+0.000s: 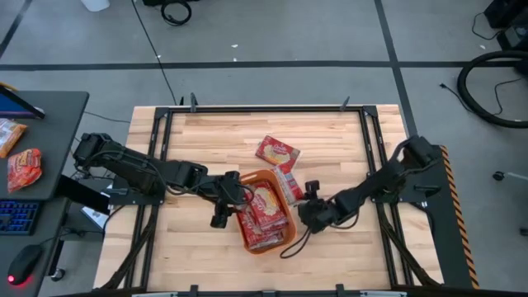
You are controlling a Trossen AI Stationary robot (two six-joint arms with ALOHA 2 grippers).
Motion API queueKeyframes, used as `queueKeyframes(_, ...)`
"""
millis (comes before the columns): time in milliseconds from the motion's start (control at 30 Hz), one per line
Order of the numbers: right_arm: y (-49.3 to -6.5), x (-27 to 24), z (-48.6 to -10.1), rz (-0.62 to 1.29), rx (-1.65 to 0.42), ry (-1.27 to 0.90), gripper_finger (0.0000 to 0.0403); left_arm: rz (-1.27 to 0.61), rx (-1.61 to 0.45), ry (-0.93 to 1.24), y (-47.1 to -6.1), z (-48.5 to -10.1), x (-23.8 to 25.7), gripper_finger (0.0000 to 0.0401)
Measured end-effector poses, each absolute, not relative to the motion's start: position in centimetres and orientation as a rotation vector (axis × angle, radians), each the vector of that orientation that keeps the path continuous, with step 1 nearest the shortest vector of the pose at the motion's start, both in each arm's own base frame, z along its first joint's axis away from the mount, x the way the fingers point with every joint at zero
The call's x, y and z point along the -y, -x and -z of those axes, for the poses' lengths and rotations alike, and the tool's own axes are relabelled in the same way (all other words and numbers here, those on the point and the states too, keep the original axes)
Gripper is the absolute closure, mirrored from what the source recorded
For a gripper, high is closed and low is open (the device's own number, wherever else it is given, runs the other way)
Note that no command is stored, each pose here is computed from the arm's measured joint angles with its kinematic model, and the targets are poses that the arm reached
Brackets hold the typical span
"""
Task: Sort popcorn bags into baskets
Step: Put the red popcorn bag into the orange bin
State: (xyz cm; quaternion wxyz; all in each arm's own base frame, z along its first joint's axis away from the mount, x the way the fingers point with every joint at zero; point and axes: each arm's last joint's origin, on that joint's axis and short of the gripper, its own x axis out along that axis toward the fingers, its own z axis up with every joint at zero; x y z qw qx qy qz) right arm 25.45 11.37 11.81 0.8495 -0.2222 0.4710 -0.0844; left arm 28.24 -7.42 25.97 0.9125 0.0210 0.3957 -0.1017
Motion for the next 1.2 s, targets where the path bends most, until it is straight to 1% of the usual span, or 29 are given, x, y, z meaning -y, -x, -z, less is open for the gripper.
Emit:
queueKeyframes(100,-26.1,-11.8,-11.3,0.211,-0.981,0.547,0.0207,0.208,-0.817,-0.04,-28.2,-26.0,7.4,0.0246)
queueKeyframes(200,-26.5,-12.0,-10.7,0.23,-0.984,0.585,0.0198,0.21,-0.818,-0.044,-28.2,-25.9,7.4,0.0246)
queueKeyframes(333,-26.7,-12.1,-9.9,0.254,-0.984,0.628,0.02,0.21,-0.818,-0.044,-28.2,-26.0,7.4,0.0246)
queueKeyframes(433,-26.7,-11.9,-9.9,0.277,-0.978,0.651,0.0211,0.21,-0.818,-0.045,-28.2,-25.9,7.4,0.0246)
queueKeyframes(533,-26.7,-11.6,-10.0,0.275,-0.988,0.676,0.0234,0.21,-0.818,-0.045,-28.2,-26.0,7.4,0.0246)
queueKeyframes(633,-26.9,-11.3,-9.8,0.253,-1.008,0.679,0.0268,0.21,-0.818,-0.045,-28.2,-26.0,7.4,0.0246)
queueKeyframes(700,-27.0,-11.1,-9.8,0.238,-1.02,0.654,0.0298,0.21,-0.818,-0.045,-28.2,-26.0,7.4,0.0246)
queueKeyframes(867,-27.1,-11.0,-9.8,0.238,-1.022,0.595,0.0387,0.211,-0.818,-0.047,-28.2,-26.0,7.4,0.0246)
queueKeyframes(900,-27.0,-11.0,-9.9,0.237,-1.02,0.596,0.0393,0.211,-0.818,-0.047,-28.2,-26.0,7.4,0.0246)
queueKeyframes(1000,-26.8,-10.9,-10.6,0.236,-1.016,0.591,0.0388,0.211,-0.818,-0.047,-28.2,-25.9,7.4,0.0246)
queueKeyframes(1200,-25.7,-10.3,-14.2,0.259,-0.973,0.528,0.0396,0.211,-0.818,-0.047,-28.2,-25.9,7.4,0.0246)
